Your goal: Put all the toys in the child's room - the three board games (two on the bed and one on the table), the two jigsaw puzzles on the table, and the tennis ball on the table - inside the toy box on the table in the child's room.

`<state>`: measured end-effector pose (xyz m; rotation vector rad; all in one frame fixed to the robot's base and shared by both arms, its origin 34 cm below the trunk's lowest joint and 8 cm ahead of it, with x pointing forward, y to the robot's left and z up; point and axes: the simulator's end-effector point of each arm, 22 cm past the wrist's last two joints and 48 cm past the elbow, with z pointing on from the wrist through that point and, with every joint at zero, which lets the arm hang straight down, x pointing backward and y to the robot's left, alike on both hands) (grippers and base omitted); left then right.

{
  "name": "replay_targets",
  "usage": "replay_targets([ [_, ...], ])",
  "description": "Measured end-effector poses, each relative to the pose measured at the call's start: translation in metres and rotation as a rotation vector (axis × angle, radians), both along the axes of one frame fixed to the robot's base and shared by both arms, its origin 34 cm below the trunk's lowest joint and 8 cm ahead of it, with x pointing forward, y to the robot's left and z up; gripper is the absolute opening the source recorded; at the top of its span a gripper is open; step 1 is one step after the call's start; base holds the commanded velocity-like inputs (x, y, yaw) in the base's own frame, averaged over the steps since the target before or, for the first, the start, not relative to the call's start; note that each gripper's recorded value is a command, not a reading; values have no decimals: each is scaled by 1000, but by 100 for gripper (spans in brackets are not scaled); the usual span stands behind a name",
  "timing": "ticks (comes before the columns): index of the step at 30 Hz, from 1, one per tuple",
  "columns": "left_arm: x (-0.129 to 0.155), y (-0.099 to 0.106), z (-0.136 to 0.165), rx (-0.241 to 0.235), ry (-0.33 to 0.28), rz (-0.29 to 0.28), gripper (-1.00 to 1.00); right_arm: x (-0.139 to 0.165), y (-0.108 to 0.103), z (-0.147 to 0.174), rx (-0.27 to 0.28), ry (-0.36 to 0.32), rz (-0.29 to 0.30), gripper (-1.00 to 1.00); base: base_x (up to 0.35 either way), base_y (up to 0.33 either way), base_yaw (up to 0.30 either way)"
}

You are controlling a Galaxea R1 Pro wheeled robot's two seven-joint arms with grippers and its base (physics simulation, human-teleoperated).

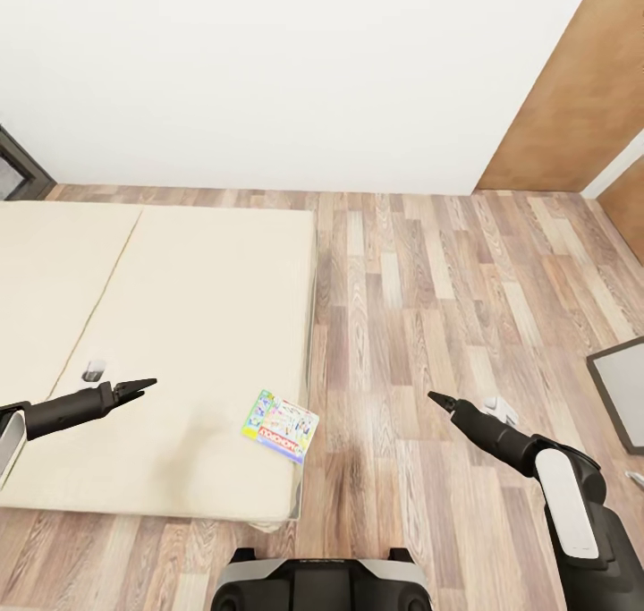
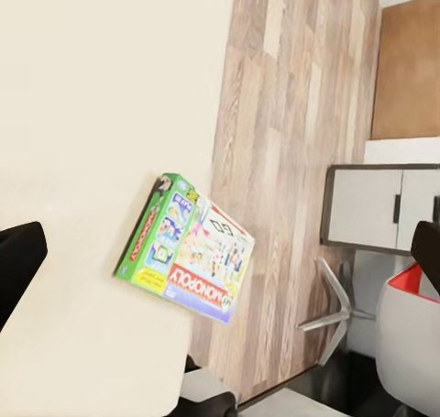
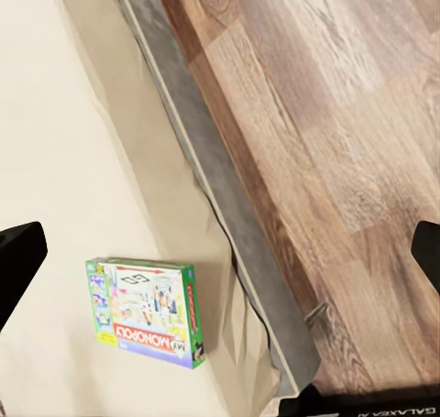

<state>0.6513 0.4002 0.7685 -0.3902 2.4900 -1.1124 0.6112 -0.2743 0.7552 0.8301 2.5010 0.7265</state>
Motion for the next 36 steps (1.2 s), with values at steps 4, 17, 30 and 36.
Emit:
replay_targets([
  [4, 2, 0, 4, 0, -7, 0, 100, 2, 0, 3, -1, -7, 0, 100, 0, 0, 47],
  [17, 6, 0, 15, 0, -28, 0, 100, 7, 0, 14, 0, -28, 0, 100, 0, 0, 64],
  [30, 11, 0, 27, 0, -50, 0, 100, 11, -1, 25, -1, -48, -1, 100, 0, 0, 67],
  [36, 13, 0, 33, 0, -59, 0, 100, 13, -1, 30, -2, -58, 0, 100, 0, 0, 67],
])
